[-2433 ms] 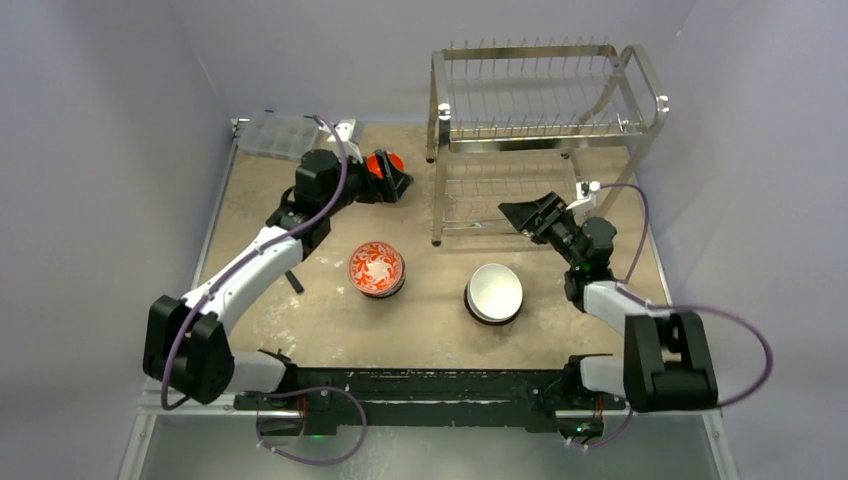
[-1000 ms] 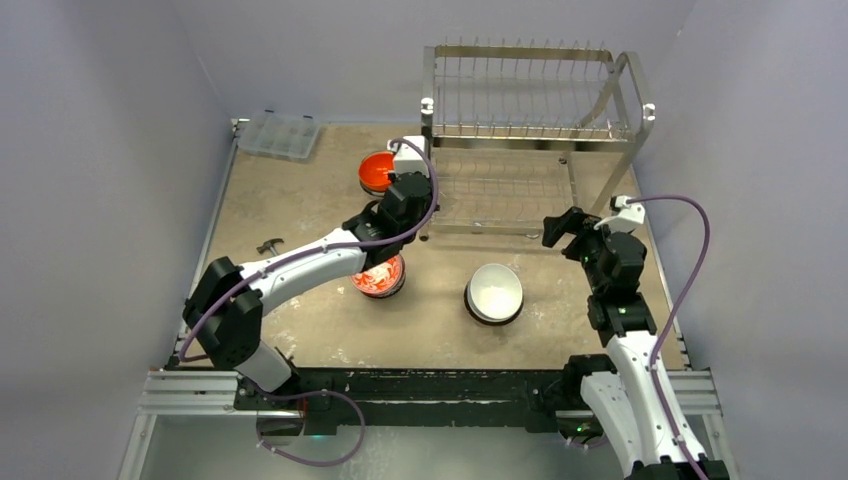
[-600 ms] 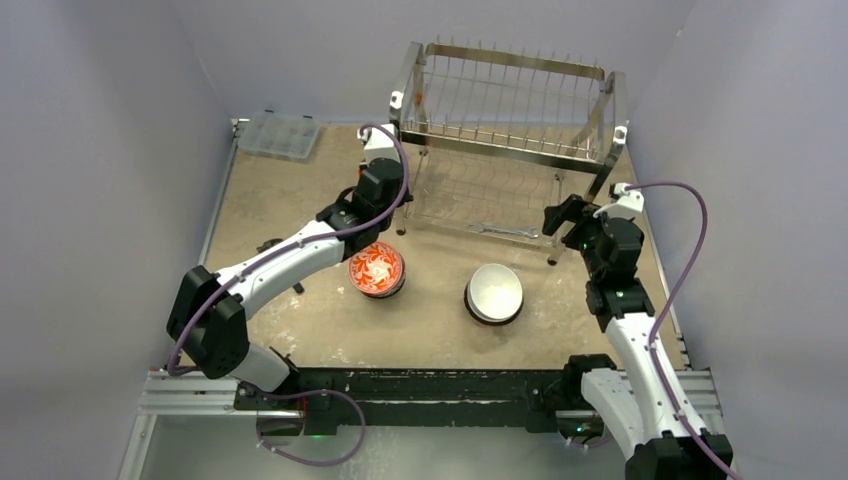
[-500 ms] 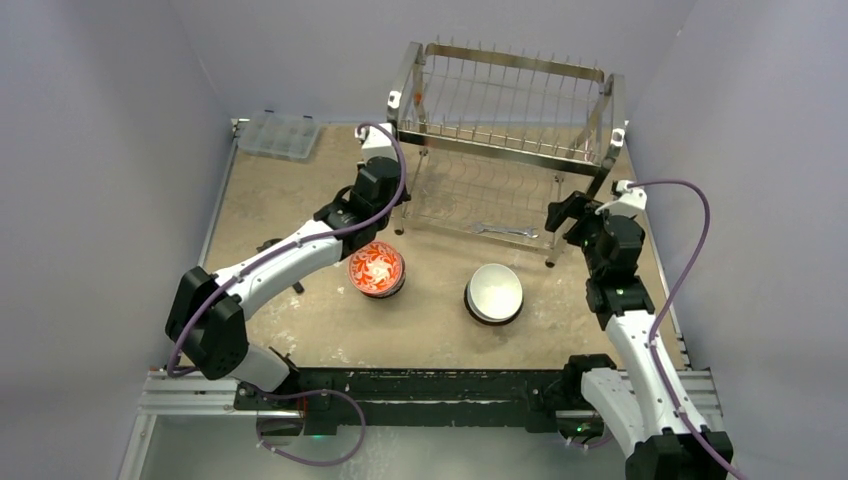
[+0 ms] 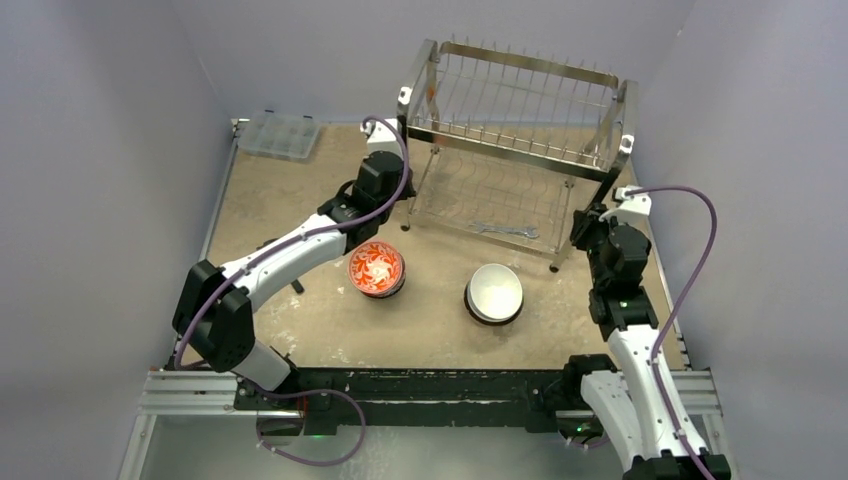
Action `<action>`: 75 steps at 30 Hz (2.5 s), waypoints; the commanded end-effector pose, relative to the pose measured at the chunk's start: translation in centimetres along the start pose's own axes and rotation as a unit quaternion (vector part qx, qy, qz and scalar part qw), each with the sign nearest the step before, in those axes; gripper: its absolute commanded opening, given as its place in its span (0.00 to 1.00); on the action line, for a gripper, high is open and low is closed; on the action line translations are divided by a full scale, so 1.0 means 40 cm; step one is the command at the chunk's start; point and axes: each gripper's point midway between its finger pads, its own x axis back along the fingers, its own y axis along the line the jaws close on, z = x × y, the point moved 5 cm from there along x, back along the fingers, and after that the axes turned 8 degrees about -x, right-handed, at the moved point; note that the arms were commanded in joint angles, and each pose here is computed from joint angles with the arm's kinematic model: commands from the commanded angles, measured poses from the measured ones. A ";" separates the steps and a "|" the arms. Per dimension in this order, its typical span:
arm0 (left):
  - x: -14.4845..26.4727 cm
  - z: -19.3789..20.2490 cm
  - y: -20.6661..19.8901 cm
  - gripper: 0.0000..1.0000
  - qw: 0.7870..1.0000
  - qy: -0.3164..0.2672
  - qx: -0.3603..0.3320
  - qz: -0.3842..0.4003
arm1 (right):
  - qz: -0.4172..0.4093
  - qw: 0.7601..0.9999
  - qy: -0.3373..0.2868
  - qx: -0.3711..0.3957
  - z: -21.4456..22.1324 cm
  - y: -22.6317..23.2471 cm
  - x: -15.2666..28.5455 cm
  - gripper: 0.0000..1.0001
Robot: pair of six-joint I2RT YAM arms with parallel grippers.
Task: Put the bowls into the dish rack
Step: Adjust the dish rack at the center of the board, then pick up the bowl from the center of the board.
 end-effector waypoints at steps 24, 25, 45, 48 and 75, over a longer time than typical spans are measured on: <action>0.037 0.064 -0.105 0.00 0.997 0.038 0.040 0.051 | 0.043 0.993 -0.024 -0.112 -0.112 0.044 -0.090 0.15; 0.040 0.064 -0.102 0.00 0.997 0.038 0.041 0.051 | 0.043 0.993 -0.023 -0.109 -0.113 0.043 -0.090 0.17; 0.201 0.157 -0.107 0.68 0.969 0.089 0.125 0.192 | -0.136 0.974 0.124 -0.131 0.031 0.124 0.075 0.96; 0.221 0.189 -0.132 0.72 0.961 0.117 0.126 0.218 | -0.160 0.965 0.157 -0.138 0.069 0.132 0.095 0.97; 0.293 0.271 -0.235 0.80 0.929 0.181 0.105 0.307 | -0.212 0.879 0.357 -0.236 0.390 0.106 0.152 0.92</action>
